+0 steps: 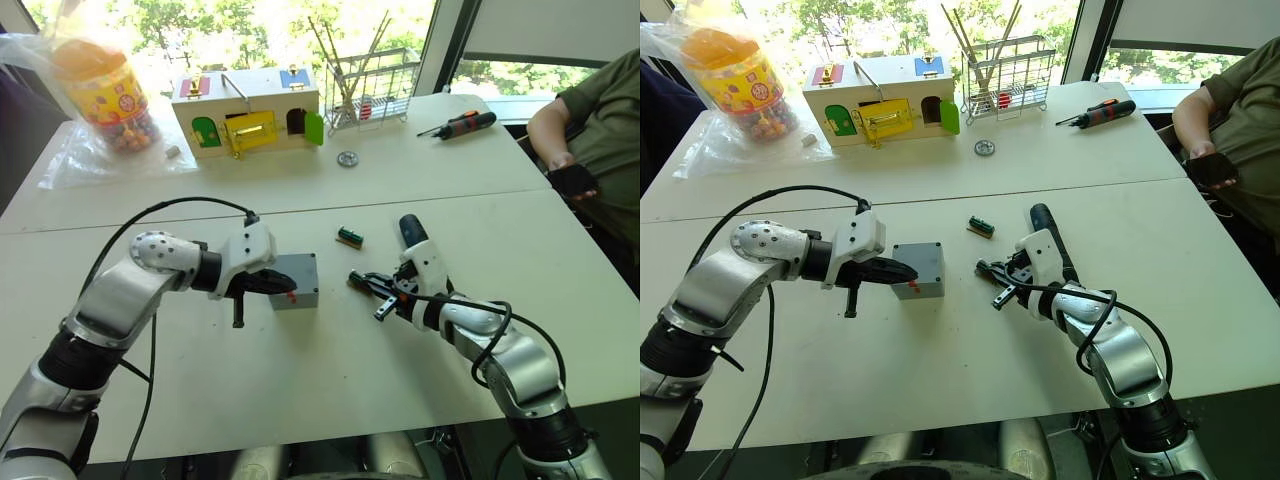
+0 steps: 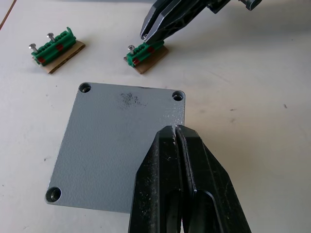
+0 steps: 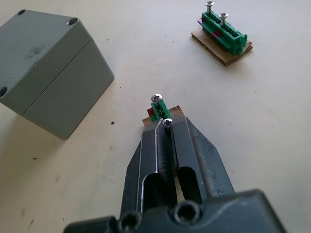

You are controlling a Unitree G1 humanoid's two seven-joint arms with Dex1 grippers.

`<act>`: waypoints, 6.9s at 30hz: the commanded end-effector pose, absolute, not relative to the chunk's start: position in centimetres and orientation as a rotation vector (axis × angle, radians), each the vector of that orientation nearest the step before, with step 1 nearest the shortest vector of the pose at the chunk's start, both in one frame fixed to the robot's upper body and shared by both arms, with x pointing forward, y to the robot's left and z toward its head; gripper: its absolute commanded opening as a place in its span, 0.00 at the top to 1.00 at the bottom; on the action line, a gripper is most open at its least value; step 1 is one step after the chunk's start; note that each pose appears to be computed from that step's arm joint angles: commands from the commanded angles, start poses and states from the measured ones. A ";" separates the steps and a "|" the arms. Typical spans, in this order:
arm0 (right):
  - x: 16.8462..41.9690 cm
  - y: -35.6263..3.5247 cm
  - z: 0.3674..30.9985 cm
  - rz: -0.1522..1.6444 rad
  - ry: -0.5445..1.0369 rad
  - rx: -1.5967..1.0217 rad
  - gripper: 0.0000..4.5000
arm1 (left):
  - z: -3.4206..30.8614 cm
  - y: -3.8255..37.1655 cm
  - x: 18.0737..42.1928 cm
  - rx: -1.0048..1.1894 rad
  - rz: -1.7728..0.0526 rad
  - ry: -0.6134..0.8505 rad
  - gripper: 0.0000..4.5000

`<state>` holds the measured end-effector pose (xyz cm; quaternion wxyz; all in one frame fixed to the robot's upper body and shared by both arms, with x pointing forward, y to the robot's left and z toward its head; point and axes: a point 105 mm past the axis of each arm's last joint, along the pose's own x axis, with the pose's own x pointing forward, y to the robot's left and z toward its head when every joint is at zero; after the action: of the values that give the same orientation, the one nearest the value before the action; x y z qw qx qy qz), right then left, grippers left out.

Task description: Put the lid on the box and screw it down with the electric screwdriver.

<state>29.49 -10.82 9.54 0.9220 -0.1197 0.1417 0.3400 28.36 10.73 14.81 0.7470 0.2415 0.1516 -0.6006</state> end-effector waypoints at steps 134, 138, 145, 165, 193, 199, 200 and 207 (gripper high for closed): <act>30.5 -19.9 9.0 0.592 1.383 -0.386 0.40 | 15.7 6.8 26.2 0.585 -1.364 0.135 1.00; 30.9 -20.6 8.8 0.581 1.381 -0.405 0.59 | 15.4 6.8 26.2 0.578 -1.349 0.140 1.00; 31.4 -23.3 9.3 0.559 1.353 -0.372 0.59 | 15.2 7.6 27.3 0.583 -1.296 0.153 1.00; 34.1 -16.9 33.2 0.651 -0.320 0.397 0.59 | 19.0 12.9 29.8 0.421 -1.237 0.243 1.00; 31.8 -3.0 22.2 0.856 -0.321 0.324 0.59 | 13.3 13.0 30.6 0.480 -1.136 0.339 1.00; 32.2 -2.9 21.5 0.845 -0.315 0.303 0.59 | 13.3 12.7 30.7 0.479 -1.135 0.332 1.00; 32.2 -2.9 21.4 0.846 -0.314 0.301 0.59 | 13.3 12.7 30.7 0.478 -1.135 0.331 1.00; 32.5 -2.4 21.4 0.843 -0.319 0.312 0.59 | 13.1 12.5 30.7 0.483 -1.136 0.329 1.00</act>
<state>33.08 -2.82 19.00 0.9010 0.1479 -0.1044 0.3942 30.86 12.23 14.37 0.8048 0.2239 0.1303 -0.5340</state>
